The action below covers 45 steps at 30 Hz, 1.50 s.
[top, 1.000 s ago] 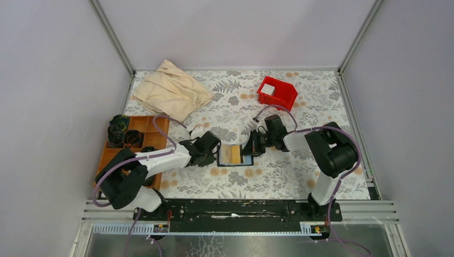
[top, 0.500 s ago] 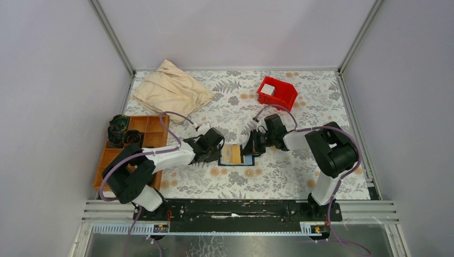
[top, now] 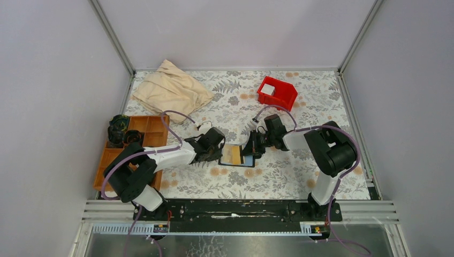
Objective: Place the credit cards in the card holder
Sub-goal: Insert the credit card into the card holder.
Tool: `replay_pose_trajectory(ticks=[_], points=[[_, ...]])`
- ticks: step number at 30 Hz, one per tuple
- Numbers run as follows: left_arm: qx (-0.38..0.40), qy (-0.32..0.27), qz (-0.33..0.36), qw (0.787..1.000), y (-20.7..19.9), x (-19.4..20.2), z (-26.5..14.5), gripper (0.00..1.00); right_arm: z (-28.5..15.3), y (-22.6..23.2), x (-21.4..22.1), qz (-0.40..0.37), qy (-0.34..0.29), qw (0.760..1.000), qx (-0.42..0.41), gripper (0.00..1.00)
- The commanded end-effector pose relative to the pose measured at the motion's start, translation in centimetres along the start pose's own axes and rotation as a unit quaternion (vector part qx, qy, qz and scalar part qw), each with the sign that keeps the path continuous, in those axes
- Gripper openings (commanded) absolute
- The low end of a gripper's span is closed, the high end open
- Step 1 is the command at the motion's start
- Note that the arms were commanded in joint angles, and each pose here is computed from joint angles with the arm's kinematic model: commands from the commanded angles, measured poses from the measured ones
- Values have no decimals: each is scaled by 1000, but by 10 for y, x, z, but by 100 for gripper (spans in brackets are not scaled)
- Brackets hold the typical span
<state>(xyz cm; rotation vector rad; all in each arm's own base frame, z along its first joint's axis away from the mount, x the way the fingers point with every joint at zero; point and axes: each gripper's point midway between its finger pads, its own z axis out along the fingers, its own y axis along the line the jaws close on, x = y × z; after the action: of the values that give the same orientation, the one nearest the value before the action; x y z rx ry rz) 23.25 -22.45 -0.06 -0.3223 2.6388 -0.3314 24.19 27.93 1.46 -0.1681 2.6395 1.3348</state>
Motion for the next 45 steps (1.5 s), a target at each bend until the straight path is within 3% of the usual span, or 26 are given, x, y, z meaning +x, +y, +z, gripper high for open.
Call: replay_pose_trajectory(ticks=[1, 13, 30, 45], points=[[-95, 136, 33, 986, 68, 83, 16, 0, 6, -21, 12, 16, 7, 999, 46, 0], [-93, 142, 34, 985, 65, 89, 17, 0, -7, -30, 0, 76, -79, 988, 105, 0], [-89, 150, 39, 984, 62, 99, 18, 0, -20, -31, -15, 127, -150, 972, 125, 0], [-92, 153, 41, 983, 65, 104, 17, 0, -27, -42, -7, 151, -165, 964, 145, 0]])
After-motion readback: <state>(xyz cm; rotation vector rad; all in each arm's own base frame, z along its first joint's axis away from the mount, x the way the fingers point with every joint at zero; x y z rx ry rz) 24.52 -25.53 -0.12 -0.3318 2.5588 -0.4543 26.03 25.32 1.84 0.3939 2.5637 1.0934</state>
